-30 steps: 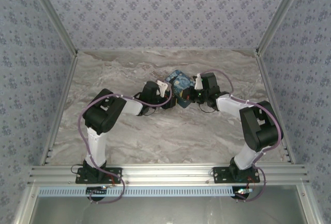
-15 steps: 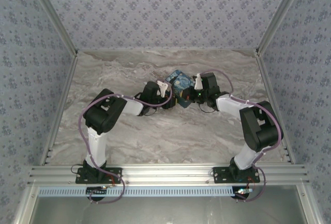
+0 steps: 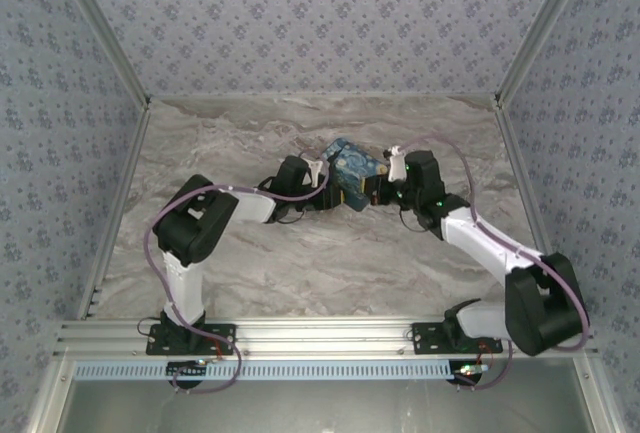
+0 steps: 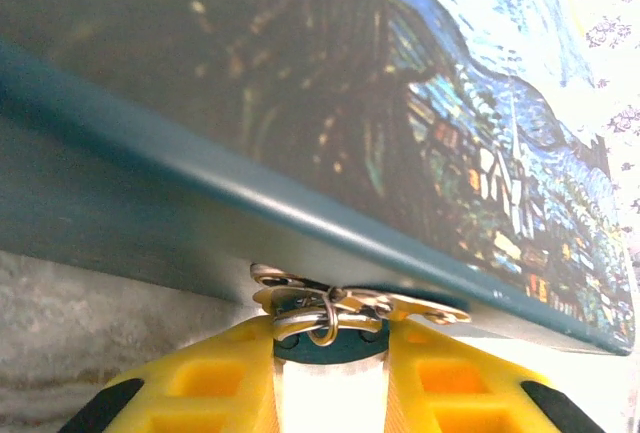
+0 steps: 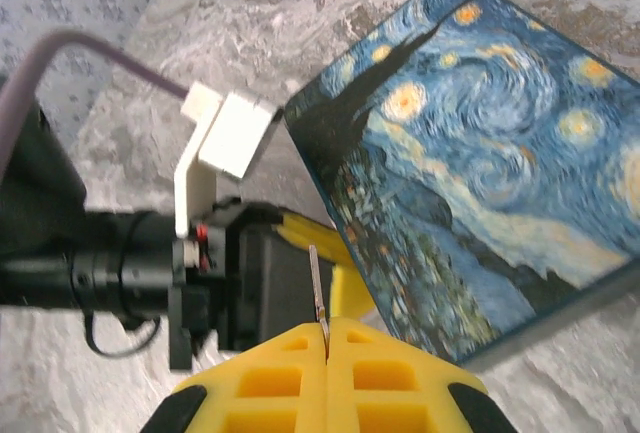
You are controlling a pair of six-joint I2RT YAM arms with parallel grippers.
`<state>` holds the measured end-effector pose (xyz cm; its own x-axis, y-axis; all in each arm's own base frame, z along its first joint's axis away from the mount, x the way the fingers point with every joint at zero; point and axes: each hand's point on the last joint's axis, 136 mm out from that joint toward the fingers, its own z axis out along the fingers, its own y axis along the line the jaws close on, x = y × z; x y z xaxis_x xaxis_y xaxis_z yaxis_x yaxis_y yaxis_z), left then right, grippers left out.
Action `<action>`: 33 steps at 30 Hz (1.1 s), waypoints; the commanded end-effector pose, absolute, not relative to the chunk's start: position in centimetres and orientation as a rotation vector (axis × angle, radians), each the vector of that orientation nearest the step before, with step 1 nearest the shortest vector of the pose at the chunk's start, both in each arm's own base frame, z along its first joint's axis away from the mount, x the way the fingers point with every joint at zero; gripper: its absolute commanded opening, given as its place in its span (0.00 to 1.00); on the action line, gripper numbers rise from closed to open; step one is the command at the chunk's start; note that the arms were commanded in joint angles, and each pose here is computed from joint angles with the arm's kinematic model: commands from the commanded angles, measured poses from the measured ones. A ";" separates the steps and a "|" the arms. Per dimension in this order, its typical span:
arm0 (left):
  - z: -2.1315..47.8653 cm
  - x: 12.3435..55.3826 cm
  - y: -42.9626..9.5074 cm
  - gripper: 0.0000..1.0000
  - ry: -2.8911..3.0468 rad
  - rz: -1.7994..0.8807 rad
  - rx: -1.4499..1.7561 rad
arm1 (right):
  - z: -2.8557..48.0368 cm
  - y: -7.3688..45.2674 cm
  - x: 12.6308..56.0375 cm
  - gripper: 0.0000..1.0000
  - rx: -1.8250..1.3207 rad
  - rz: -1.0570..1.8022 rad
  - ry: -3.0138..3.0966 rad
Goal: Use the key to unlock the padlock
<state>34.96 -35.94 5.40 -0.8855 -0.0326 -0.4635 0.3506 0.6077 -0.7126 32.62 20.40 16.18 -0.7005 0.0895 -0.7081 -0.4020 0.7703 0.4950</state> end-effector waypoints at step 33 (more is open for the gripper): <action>13.0 32.9 -38.6 0.15 2.507 -1.480 0.029 | 8.4 21.7 30.2 0.00 -0.672 0.478 2.159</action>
